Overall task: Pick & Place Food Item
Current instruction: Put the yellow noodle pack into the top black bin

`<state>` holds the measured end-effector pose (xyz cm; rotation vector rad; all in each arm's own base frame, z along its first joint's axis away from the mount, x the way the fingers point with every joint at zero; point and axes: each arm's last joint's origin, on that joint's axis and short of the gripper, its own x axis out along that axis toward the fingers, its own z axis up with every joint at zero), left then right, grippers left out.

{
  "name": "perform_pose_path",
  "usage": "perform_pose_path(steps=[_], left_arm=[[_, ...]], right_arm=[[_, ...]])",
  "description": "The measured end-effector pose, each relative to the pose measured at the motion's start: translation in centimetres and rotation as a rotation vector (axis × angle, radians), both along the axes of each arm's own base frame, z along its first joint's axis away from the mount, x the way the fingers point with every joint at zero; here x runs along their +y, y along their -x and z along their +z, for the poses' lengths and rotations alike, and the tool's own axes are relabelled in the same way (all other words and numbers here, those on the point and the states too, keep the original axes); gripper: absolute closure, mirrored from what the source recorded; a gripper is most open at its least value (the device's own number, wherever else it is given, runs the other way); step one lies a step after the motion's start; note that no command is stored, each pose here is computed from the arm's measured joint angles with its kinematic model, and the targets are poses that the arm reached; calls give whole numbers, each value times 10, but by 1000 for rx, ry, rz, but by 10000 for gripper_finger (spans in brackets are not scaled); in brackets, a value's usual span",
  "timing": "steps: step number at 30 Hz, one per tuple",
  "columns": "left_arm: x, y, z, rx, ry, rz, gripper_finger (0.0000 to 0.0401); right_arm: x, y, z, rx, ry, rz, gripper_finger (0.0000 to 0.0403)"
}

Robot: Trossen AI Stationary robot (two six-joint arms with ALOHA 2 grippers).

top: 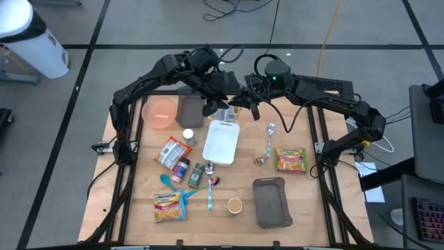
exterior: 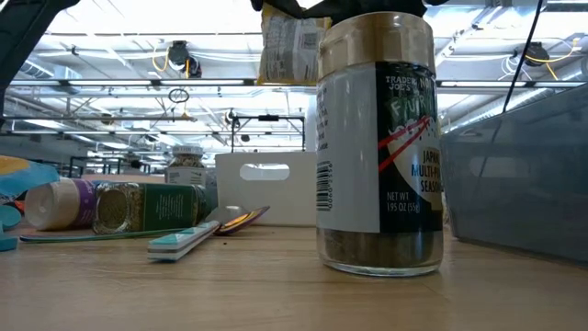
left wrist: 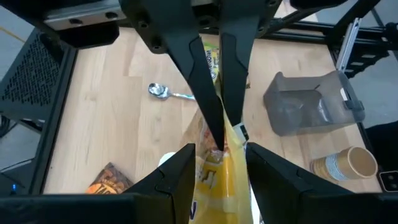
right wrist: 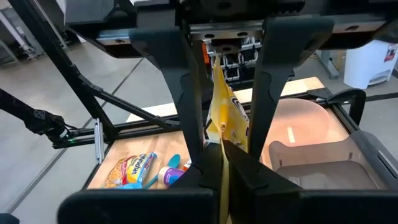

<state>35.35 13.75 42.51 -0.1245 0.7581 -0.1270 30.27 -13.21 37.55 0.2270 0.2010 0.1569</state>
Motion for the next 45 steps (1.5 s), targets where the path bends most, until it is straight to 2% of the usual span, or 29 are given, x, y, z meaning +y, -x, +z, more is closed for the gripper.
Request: perform_pose_path(steps=[24, 28, 36, 45], left_arm=[[5, 0, 0, 3, -60, 25, 256], [5, 0, 0, 2, -63, 21, 284], [4, 1, 0, 1, -83, 4, 389], [6, 1, 0, -3, -169, -42, 397]], right_arm=[[0, 2, -6, 56, 5, 6, 403], [0, 2, -6, 54, 10, 4, 403], [0, 2, -6, 53, 14, 1, 403], [0, 1, -6, 48, 17, -1, 401]])
